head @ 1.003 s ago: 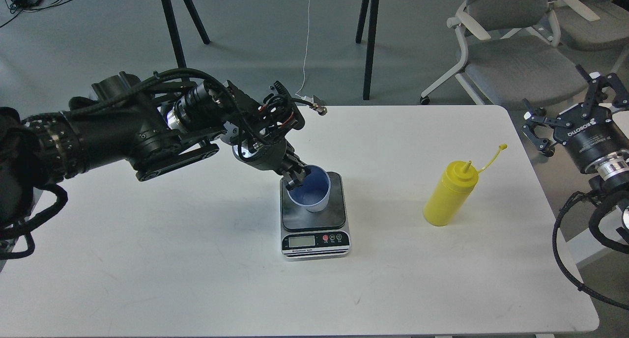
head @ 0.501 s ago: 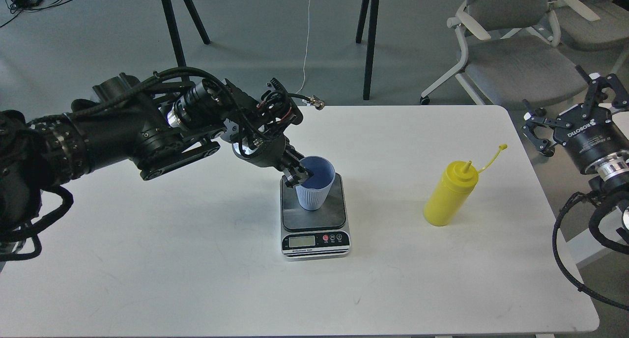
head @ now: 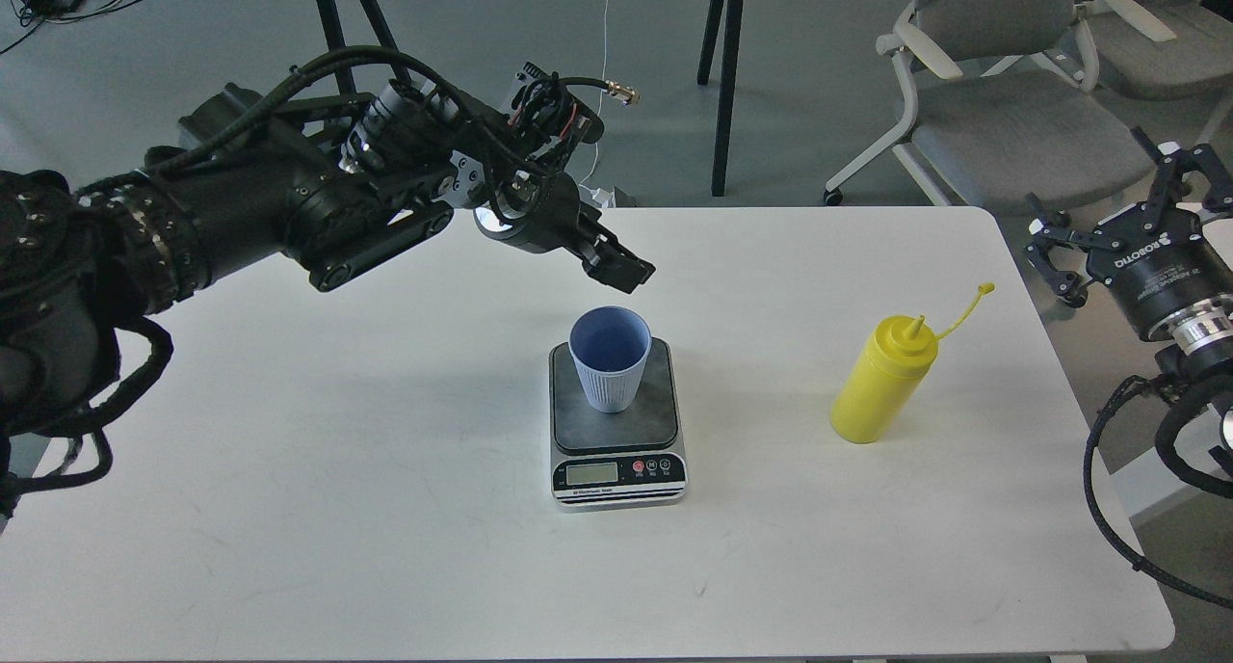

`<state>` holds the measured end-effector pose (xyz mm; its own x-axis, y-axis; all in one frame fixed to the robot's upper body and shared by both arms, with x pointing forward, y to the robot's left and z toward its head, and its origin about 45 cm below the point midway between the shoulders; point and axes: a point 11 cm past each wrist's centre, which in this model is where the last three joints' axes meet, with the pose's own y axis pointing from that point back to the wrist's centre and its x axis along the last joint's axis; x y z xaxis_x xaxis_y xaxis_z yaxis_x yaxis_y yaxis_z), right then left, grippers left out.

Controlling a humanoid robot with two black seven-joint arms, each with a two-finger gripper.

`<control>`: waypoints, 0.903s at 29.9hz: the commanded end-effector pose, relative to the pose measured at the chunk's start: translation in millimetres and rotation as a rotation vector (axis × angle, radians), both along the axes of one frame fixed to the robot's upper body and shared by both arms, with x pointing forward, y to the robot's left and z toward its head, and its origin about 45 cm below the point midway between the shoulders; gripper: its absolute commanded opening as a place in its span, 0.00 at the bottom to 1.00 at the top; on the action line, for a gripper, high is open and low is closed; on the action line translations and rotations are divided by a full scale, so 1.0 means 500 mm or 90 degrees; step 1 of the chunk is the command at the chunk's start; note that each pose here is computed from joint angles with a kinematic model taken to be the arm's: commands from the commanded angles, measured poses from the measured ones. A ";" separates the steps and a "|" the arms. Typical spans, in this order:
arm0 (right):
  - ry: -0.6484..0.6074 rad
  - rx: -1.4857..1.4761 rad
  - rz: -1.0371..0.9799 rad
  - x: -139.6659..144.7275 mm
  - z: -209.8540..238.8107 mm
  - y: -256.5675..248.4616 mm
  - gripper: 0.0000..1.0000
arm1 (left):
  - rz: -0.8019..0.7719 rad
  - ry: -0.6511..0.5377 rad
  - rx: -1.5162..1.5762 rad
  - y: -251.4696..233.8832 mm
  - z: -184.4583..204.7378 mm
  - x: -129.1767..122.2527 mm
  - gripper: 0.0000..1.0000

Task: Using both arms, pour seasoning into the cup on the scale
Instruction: 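Release the cup and raise the left gripper away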

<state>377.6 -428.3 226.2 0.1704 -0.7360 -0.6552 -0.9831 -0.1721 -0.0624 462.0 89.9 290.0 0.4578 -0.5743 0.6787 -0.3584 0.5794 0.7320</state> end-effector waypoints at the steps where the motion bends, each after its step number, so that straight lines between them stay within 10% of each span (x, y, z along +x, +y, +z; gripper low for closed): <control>1: -0.002 -0.003 -0.002 0.000 0.004 -0.005 0.99 | 0.029 -0.016 -0.074 -0.001 0.098 0.023 1.00; 12: 0.000 -0.004 0.003 0.003 0.002 0.002 0.99 | 0.276 -0.031 -0.383 0.297 0.325 0.080 1.00; 27: 0.015 -0.010 0.039 0.006 -0.015 0.041 0.99 | 0.531 0.078 -0.739 0.593 0.178 0.029 1.00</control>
